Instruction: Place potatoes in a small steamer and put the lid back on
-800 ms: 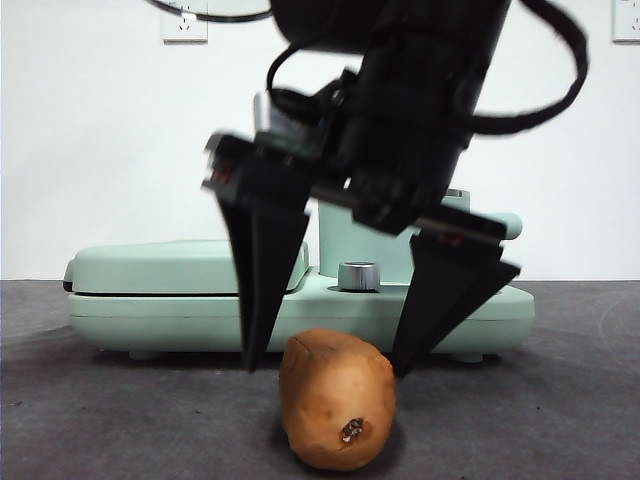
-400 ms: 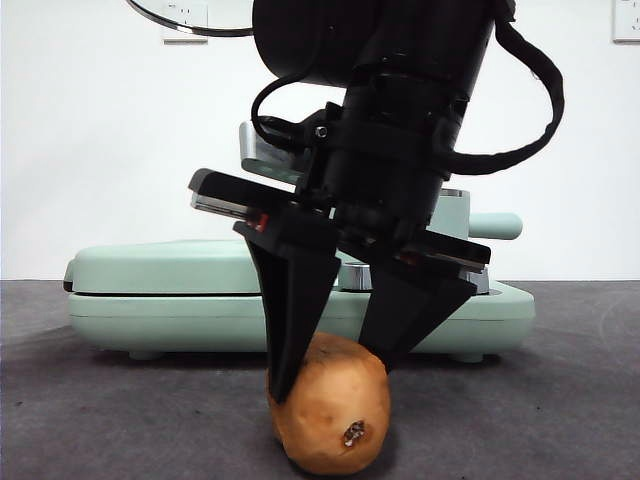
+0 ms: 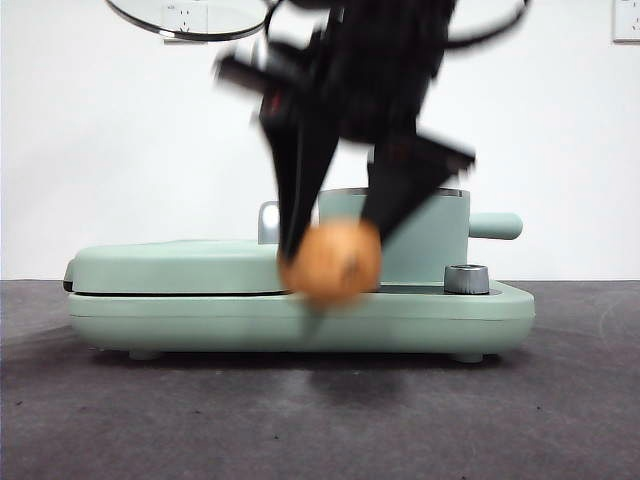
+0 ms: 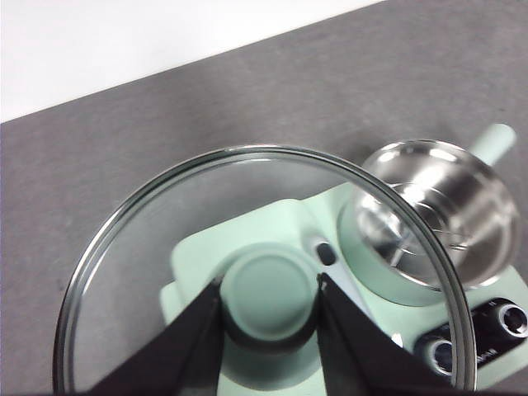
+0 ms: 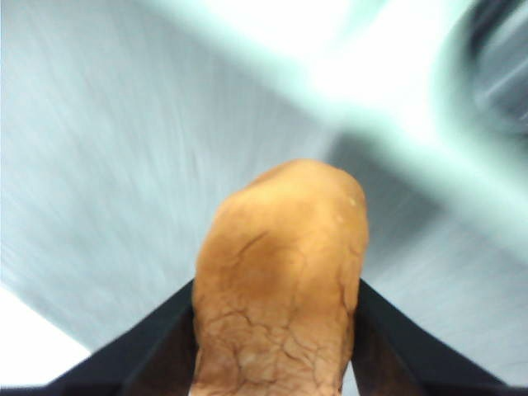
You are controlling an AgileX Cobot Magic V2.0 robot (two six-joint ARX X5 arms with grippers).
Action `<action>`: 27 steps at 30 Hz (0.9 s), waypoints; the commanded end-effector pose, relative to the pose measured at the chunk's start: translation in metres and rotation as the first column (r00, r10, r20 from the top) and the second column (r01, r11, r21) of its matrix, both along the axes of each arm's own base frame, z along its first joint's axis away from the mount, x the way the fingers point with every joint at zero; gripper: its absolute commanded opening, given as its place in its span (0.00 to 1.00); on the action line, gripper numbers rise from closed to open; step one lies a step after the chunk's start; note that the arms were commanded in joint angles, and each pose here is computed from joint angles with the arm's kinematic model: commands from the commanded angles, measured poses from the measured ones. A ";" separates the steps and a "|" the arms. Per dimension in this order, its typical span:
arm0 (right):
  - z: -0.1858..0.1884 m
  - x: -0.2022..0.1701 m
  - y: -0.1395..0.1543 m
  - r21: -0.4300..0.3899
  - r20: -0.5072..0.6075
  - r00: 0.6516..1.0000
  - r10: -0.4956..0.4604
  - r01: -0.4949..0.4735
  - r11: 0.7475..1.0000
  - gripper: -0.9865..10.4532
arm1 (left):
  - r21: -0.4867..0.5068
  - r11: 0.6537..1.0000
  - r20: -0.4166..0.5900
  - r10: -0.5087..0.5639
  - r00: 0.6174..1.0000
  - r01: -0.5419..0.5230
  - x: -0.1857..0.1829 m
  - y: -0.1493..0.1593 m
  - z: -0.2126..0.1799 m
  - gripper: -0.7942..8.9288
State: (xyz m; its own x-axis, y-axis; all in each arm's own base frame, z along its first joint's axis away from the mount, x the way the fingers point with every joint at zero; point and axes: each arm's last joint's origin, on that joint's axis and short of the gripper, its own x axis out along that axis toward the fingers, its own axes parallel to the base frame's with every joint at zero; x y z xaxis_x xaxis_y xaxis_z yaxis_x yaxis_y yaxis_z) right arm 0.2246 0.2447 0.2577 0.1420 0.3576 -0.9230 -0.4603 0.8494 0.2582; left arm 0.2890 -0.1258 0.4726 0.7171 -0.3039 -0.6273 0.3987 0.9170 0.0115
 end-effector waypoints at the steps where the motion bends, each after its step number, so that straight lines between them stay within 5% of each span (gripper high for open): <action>1: 0.037 0.019 -0.005 0.053 0.094 0.996 0.011 -0.016 0.998 0.21 | -0.012 1.000 0.047 0.009 0.999 -0.008 0.001 0.004 0.008 0.10; 7: 0.098 0.071 -0.032 0.160 0.239 0.966 -0.095 0.057 0.986 0.21 | -0.012 0.999 0.046 0.033 0.998 -0.032 0.004 0.011 0.008 0.10; 12: 0.114 0.112 -0.050 0.137 0.270 0.953 -0.137 0.103 0.985 0.21 | -0.011 0.999 0.045 0.033 0.998 -0.032 0.004 0.011 0.008 0.10; 27: 0.038 0.193 -0.071 0.036 0.072 0.978 -0.193 0.191 0.981 0.21 | -0.008 0.999 0.031 0.034 0.999 -0.034 0.004 0.011 0.007 0.10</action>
State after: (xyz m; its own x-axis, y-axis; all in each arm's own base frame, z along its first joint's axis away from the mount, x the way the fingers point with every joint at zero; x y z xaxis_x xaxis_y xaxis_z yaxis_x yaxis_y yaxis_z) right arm 0.4144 0.1690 0.2963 0.2768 0.3332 -0.9013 -0.2867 0.9239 0.2535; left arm 0.2933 -0.1131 0.4715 0.7210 -0.2694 -0.6385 0.3593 0.9331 0.0121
